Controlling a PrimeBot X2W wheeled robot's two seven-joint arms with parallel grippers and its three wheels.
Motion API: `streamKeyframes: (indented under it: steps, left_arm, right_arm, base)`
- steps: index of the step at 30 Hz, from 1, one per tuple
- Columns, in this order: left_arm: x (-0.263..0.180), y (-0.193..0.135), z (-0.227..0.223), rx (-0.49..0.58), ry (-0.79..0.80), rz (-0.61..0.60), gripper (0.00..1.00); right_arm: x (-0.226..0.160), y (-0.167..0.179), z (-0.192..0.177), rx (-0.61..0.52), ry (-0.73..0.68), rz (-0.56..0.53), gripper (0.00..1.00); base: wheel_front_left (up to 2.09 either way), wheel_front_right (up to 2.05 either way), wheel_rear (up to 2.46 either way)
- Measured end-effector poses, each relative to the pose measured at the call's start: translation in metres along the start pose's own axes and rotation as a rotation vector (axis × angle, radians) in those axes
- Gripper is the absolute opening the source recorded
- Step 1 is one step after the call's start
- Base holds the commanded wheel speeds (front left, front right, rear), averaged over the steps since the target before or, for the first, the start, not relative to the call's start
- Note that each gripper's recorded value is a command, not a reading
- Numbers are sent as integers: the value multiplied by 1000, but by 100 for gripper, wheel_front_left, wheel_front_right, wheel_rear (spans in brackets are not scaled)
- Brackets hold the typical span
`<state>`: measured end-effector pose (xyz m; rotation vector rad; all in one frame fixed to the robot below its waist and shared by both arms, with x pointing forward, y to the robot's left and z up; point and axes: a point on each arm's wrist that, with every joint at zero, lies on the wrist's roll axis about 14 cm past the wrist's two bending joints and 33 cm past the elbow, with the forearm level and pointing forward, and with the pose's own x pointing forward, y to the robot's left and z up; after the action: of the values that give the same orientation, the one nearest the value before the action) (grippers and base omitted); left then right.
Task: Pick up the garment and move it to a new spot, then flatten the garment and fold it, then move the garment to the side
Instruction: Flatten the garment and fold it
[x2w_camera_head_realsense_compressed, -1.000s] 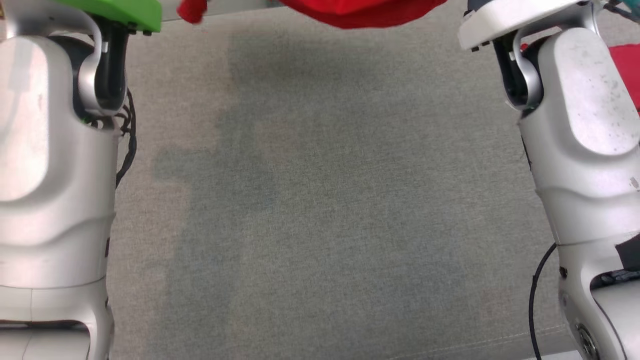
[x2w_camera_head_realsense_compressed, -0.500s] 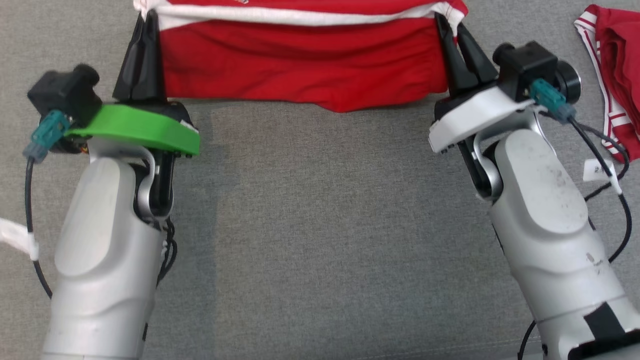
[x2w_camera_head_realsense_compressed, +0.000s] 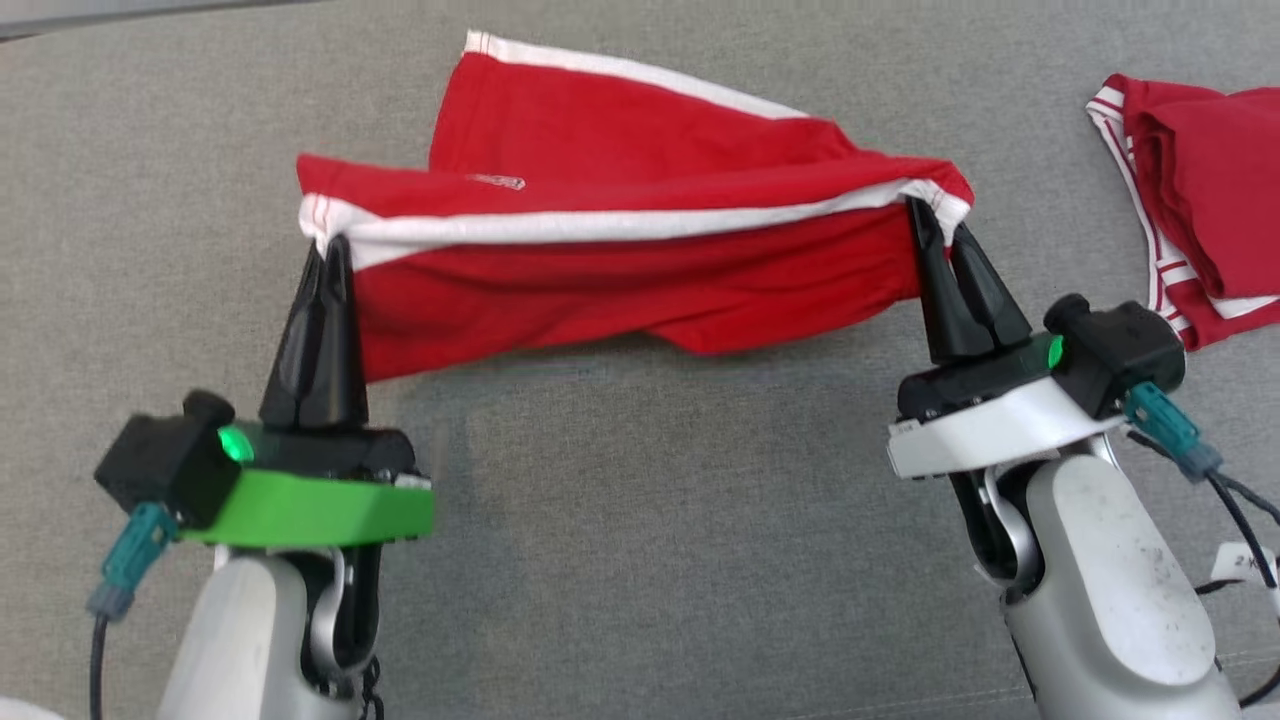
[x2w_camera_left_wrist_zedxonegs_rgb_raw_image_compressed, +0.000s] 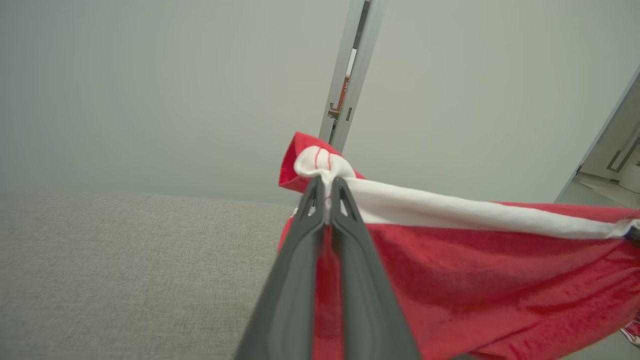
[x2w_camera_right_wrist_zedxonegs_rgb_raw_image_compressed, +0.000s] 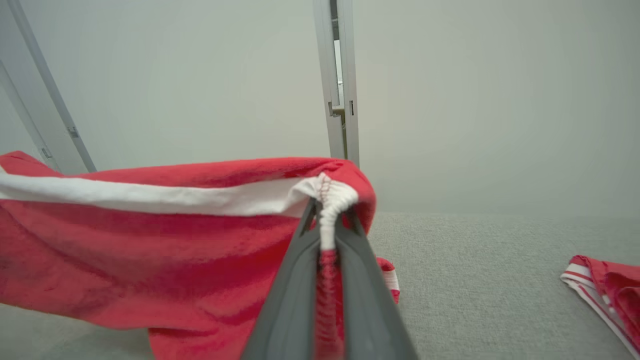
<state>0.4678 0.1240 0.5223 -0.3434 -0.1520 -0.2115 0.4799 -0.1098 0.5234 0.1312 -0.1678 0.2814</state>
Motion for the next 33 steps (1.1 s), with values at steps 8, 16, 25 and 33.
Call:
streamKeyframes:
  steps: [8,16,25,33]
  left_arm:
    - [-53,-28,30,-7,1,-9,0]
    - [-73,-28,10,-24,115,11,0]
    - [-44,-17,-49,-37,246,-2,0]
    - [1,-12,-84,-24,300,-31,0]
  right_arm:
    - [-55,-4,24,-6,-27,-54,0]
    - [-91,-9,10,20,58,-104,0]
    - [-84,-24,-47,71,208,-152,0]
    - [-64,-42,-74,70,259,-181,0]
  base:
    - [0,0,0]
    - [0,0,0]
    - [0,0,0]
    - [0,0,0]
